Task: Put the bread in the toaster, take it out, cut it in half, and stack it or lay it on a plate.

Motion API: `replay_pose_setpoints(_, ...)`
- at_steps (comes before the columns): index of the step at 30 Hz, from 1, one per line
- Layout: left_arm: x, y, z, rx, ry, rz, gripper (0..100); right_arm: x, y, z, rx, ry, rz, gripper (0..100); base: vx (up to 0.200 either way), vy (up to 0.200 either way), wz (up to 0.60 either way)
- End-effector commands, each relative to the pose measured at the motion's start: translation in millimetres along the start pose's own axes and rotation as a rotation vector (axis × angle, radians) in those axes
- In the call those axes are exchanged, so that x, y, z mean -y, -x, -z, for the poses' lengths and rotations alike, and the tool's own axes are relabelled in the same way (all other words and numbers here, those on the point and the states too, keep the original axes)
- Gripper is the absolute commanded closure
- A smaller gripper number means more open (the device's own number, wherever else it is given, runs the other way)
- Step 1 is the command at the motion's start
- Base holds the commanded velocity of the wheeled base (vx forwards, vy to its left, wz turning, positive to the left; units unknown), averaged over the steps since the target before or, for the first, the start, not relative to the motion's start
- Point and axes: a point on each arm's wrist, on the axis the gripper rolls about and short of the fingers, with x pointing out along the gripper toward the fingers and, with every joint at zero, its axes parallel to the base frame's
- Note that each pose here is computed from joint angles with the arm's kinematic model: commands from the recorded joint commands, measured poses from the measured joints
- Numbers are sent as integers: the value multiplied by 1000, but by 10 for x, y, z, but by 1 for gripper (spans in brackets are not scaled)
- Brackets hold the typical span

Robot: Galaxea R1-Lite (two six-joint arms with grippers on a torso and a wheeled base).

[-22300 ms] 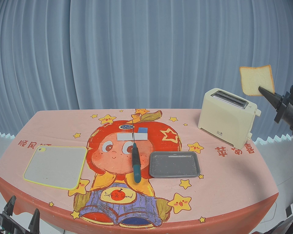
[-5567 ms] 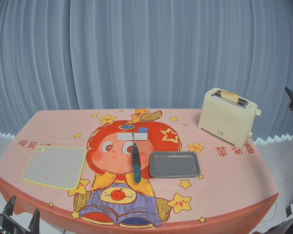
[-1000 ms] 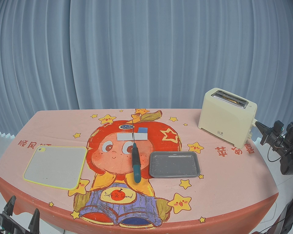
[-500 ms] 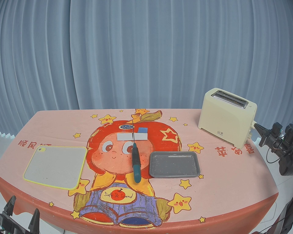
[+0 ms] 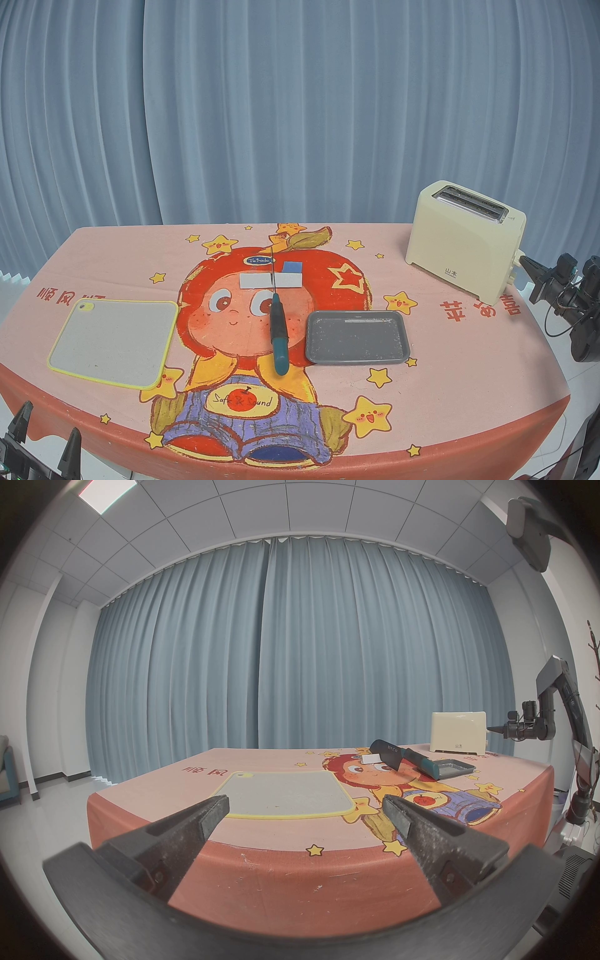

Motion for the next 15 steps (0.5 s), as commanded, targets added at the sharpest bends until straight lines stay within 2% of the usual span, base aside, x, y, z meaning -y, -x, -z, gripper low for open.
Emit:
replay_pose_setpoints(1, 0, -13, 49, -17, 1, 0, 0, 2, -5, 25, -8, -6, -1, 100, 0, 0, 0)
replay_pose_setpoints(6, 0, -13, 49, -17, 1, 0, 0, 0, -4, -25, 12, 9, -1, 100, 0, 0, 0)
replay_pose_setpoints(15, 0, -13, 49, -17, 1, 0, 0, -44, 59, -256, 74, 51, -1, 100, 0, 0, 0)
